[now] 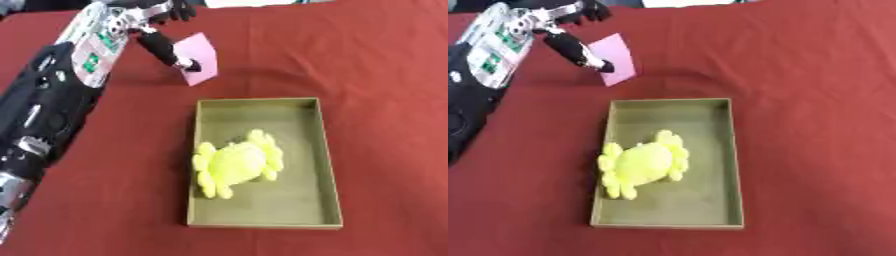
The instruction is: Pick up objects on the table and place them in the box.
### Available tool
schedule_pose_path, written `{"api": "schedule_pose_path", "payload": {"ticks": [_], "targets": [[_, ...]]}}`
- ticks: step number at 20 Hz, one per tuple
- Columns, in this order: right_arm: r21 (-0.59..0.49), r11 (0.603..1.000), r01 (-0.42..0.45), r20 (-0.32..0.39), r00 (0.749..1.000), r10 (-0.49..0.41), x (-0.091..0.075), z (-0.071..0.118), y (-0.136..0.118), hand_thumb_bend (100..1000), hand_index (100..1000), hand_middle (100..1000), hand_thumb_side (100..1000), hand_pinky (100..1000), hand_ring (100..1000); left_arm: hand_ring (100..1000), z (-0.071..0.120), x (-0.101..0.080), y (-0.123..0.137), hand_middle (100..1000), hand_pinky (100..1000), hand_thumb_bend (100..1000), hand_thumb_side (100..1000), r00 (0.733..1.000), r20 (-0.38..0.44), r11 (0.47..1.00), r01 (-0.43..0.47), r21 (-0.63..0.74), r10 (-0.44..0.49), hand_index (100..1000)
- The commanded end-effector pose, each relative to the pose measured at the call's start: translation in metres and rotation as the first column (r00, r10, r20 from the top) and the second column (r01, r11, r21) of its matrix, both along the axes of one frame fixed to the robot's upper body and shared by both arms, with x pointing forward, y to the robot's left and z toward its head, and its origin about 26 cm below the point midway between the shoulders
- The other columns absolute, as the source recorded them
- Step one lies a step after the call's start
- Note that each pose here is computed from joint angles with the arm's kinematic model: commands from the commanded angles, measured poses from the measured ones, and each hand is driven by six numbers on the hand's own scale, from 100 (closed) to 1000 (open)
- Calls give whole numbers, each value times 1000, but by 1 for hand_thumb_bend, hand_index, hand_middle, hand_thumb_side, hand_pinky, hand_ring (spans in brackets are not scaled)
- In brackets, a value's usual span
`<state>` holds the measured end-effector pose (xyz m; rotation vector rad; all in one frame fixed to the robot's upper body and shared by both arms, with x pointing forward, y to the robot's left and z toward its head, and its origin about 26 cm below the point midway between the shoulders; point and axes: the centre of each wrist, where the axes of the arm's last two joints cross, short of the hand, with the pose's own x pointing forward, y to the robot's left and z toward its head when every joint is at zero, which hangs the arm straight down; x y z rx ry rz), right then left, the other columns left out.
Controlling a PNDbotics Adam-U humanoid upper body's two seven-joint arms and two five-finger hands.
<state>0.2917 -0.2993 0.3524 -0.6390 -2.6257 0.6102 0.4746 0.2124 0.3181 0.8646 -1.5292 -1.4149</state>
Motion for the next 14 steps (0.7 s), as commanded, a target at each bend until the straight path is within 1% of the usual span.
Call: {"api": "schedule_pose_path", "payload": {"ticks": [1, 4, 9, 12, 14], "targets": [[-6, 1000, 17, 36, 999, -17, -6, 8, -1, 100, 829, 598, 948, 728, 652, 855, 10, -1, 5, 786, 804, 670, 323, 1000, 21, 1000, -20, 3, 20, 902], [-1, 1000, 19, 35, 999, -19, -6, 8, -1, 100, 829, 598, 952, 727, 652, 841, 6, 0, 5, 780, 780, 646, 328, 1000, 12, 1000, -24, 7, 23, 896], [5, 1000, 27, 33, 999, -27, -5, 10, 2, 100, 828, 597, 950, 725, 651, 802, 1, 2, 6, 736, 730, 601, 347, 1000, 9, 1000, -24, 11, 24, 871], [8, 1000, 30, 33, 999, -30, -5, 10, 2, 100, 827, 597, 949, 725, 651, 801, -2, 4, 7, 730, 729, 602, 350, 1000, 4, 999, -29, 23, 29, 868], [9, 999, 32, 32, 999, -33, -5, 9, 2, 100, 827, 596, 951, 724, 650, 779, -4, 5, 7, 713, 702, 590, 347, 999, -2, 999, -33, 31, 34, 859]]}}
